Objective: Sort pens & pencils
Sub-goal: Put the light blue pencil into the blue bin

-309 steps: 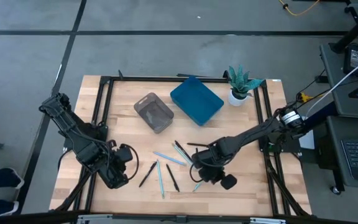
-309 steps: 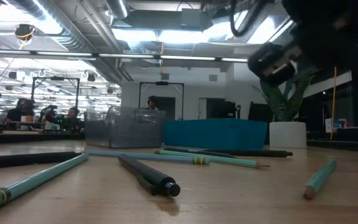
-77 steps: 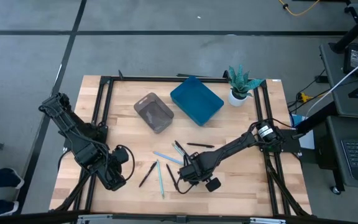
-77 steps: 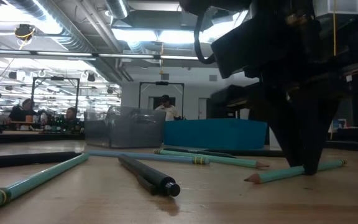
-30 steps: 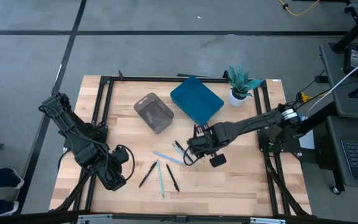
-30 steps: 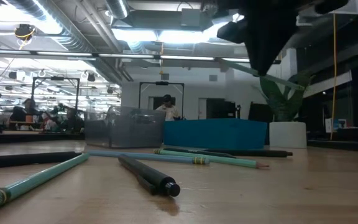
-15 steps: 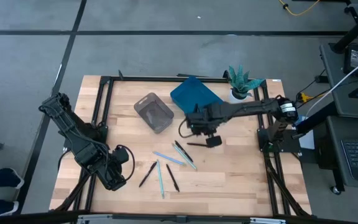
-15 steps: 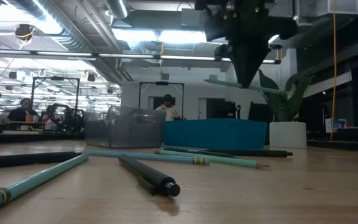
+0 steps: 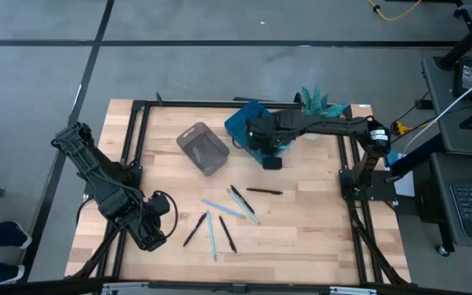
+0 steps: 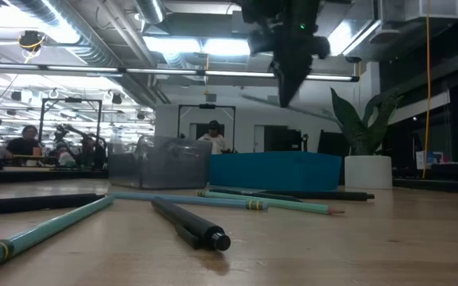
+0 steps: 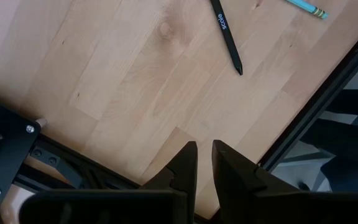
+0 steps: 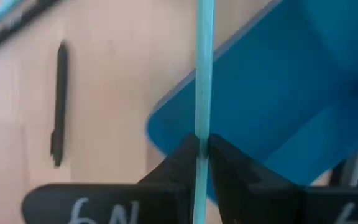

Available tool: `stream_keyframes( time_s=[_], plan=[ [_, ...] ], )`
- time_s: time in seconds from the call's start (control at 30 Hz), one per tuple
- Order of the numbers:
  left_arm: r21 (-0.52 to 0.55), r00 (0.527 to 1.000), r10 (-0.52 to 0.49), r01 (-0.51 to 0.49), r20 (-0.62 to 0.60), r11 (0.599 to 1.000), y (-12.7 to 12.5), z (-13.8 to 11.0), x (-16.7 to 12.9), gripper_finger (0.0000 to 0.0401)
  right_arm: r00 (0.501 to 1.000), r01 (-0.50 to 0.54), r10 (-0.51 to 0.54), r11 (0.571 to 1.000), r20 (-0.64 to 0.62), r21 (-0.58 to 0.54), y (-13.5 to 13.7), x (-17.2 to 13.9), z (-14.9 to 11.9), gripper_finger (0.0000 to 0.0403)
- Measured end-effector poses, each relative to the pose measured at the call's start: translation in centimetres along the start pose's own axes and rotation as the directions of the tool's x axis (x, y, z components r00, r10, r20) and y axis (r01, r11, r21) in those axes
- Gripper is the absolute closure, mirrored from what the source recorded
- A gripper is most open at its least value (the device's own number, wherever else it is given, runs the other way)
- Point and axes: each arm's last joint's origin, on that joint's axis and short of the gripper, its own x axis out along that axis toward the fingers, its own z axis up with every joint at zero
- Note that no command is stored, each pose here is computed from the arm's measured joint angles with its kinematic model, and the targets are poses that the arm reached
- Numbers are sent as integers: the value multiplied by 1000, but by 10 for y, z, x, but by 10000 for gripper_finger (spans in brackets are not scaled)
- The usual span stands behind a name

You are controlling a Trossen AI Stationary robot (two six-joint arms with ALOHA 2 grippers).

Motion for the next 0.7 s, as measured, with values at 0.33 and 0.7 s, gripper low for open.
stream_keyframes(
  time_s=[0.33, 0.7],
  plan=[
    [0, 1000, 5, -5, -1, 1000, 0, 0, 0, 358, 999, 25, -26, 997, 18, 70, -33, -9, 13, 328],
    [1, 1000, 4, -4, -1, 1000, 0, 0, 0, 358, 999, 25, -22, 996, -35, 90, -50, 12, 11, 311]
  ],
)
